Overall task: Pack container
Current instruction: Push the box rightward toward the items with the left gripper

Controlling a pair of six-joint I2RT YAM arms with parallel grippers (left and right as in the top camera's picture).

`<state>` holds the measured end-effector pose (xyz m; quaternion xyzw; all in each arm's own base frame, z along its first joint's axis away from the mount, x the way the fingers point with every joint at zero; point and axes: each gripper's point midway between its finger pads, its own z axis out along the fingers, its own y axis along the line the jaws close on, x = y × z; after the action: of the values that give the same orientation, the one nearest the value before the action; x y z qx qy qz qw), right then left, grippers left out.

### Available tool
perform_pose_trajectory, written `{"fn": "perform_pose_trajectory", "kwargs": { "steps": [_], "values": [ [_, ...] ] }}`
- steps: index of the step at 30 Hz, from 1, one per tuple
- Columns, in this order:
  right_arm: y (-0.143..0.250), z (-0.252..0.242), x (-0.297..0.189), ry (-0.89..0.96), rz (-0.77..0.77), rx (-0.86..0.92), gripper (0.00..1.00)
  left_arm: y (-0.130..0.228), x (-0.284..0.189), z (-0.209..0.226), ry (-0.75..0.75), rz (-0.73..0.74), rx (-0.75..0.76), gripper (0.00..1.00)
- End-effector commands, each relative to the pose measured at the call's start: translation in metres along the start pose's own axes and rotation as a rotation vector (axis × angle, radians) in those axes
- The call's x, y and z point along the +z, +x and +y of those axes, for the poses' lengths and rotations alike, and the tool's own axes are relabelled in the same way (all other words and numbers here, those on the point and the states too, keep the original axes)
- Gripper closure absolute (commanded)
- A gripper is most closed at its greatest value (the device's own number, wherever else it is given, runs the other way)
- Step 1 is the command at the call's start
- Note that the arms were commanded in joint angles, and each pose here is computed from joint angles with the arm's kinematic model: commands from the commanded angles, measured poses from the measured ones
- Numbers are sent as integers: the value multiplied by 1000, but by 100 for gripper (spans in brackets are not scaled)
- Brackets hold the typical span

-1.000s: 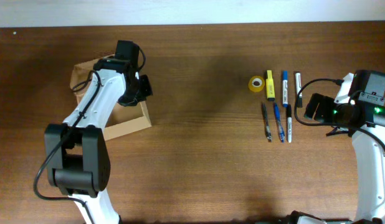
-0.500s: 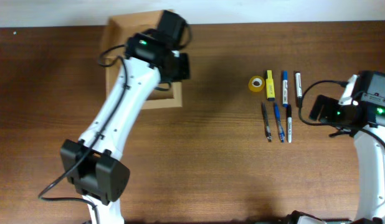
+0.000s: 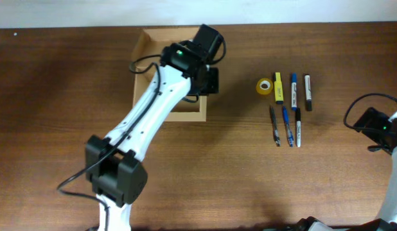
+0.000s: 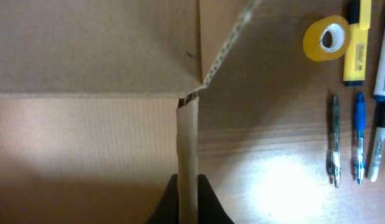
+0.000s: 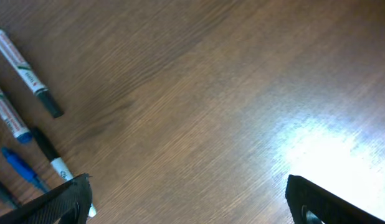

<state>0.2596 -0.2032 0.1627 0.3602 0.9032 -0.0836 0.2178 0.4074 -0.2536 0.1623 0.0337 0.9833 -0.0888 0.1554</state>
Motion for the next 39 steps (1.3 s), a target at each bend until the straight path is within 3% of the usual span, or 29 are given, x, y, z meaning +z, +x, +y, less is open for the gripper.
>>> {"fn": "perform_pose_trajectory", "kwargs": {
  "steps": [1,12,20,29,33,35,39],
  "values": [
    [-9,-1,-6,0,-28,18,1,1,21,-21,41,14,38,98],
    [-8,-2,-6,1,-23,18,1,11,61,-52,26,8,71,99],
    [-8,-1,-6,1,-22,18,1,13,85,-43,-49,8,0,99],
    [-8,-1,-6,1,-23,18,1,20,114,-32,-107,34,23,98],
    [-8,-1,-6,1,-24,18,1,14,112,-36,-95,17,37,78],
    [-8,-1,-6,1,-24,18,1,9,107,-39,-86,4,50,51],
    [-8,-1,-6,1,-24,18,1,-2,87,-46,-73,-17,48,38]
  ]
}}
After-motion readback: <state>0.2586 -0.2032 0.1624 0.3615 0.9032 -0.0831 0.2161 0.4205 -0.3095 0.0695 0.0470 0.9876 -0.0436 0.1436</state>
